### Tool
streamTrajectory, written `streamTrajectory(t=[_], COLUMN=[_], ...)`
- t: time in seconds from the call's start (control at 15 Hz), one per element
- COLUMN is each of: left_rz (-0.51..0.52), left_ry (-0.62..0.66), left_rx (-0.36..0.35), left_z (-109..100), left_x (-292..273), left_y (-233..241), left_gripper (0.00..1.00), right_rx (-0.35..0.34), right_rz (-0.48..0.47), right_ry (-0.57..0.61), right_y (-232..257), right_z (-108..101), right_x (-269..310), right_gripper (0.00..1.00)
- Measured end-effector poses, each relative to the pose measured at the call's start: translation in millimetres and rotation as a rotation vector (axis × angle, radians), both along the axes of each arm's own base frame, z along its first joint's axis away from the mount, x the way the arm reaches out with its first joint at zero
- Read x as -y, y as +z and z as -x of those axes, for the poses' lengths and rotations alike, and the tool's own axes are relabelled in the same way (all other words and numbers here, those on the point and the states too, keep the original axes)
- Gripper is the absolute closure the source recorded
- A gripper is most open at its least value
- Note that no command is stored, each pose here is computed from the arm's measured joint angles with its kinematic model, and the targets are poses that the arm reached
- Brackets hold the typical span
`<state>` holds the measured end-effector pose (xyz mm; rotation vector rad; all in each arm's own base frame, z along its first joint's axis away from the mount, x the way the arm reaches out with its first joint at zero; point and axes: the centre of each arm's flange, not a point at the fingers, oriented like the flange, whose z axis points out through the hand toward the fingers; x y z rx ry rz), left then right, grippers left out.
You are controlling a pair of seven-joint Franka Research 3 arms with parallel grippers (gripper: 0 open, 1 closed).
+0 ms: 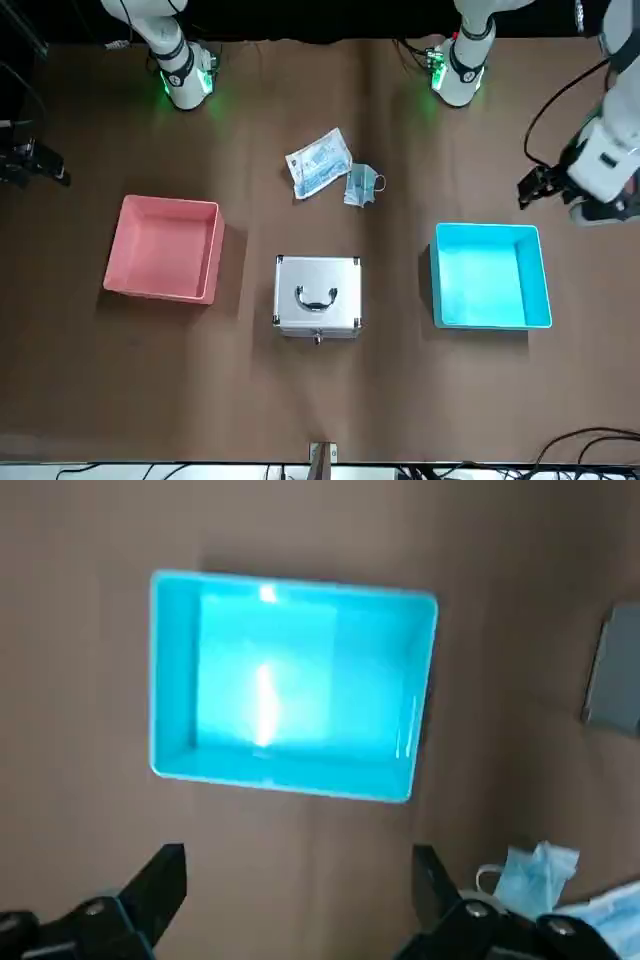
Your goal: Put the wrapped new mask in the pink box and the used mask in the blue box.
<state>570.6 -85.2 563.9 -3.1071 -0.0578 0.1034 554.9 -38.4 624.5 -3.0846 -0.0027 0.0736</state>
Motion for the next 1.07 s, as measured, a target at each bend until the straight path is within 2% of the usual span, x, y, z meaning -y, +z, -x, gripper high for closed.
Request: streamTrajectory(t=[0.2,0.33,0.53,0.8,1.07], left_rz=[0.014,0.027,0.029,0.023,0.061], left_ry=[-0.067,-0.116,-0.167,-0.201,-0.161], left_rx=[-0.125,-0.17,-0.195,-0.214,-0.255], left_z=[4.9,12.4,37.7,83.0,118.0], left_x=[42.7,73.2,121.3,173.5,205.7], left_y=[-64.6,-104.4,-152.5,-207.3,-286.3], left_gripper=[0.0,0.0,0.0,0.0,0.01], right_rx=[-0.008,-0.021,-0.06,-0.124,-0.244], right_rz=[-0.003,-0.004,-0.022,-0.048,-0.164], right_ry=[0.025,0.048,0.097,0.157,0.162], right_y=[-4.1,-11.2,-33.2,-73.4,-129.8], right_z=[-1.9,-5.0,-12.5,-23.1,-21.7], right_x=[-14.3,-27.3,-59.2,-105.6,-140.1], right_gripper=[0.01,0.01,0.01,0.01,0.01])
